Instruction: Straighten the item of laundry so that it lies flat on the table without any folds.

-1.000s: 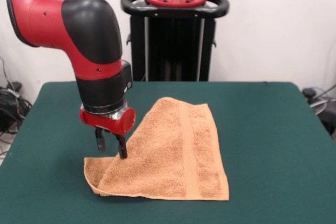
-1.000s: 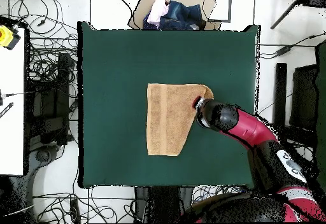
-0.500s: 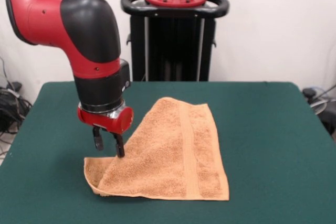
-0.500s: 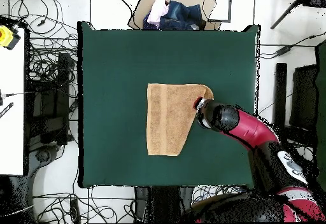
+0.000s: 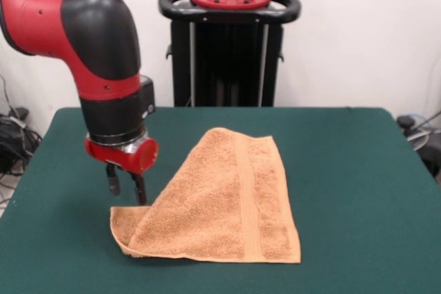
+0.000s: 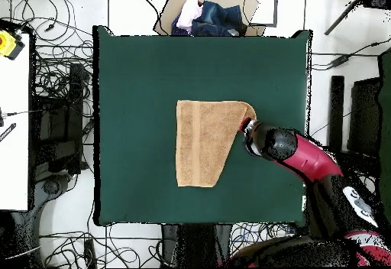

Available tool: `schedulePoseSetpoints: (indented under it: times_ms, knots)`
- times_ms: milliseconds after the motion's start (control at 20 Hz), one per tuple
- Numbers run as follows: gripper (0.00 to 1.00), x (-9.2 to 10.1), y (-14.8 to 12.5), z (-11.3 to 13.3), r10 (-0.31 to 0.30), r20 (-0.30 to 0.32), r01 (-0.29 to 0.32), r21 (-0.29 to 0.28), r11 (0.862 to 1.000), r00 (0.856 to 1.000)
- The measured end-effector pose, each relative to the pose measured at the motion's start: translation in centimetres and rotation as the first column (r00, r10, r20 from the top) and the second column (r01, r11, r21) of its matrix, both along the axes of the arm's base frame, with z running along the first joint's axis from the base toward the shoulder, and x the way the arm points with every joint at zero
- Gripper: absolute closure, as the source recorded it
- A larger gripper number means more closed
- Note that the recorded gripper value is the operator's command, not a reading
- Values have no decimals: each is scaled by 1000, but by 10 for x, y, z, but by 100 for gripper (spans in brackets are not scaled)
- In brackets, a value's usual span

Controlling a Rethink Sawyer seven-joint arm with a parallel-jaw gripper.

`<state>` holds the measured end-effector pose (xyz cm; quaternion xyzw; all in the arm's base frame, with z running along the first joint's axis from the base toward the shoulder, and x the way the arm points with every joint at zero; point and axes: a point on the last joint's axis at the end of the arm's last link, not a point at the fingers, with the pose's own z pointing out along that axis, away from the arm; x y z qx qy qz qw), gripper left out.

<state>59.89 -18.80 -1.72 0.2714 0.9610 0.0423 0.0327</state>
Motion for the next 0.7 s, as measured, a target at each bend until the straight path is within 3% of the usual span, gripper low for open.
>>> schedulePoseSetpoints:
  times_ms: [700]
  knots:
    - [0, 2, -44, -4, -63, 22, 63, -11, 998, 998]
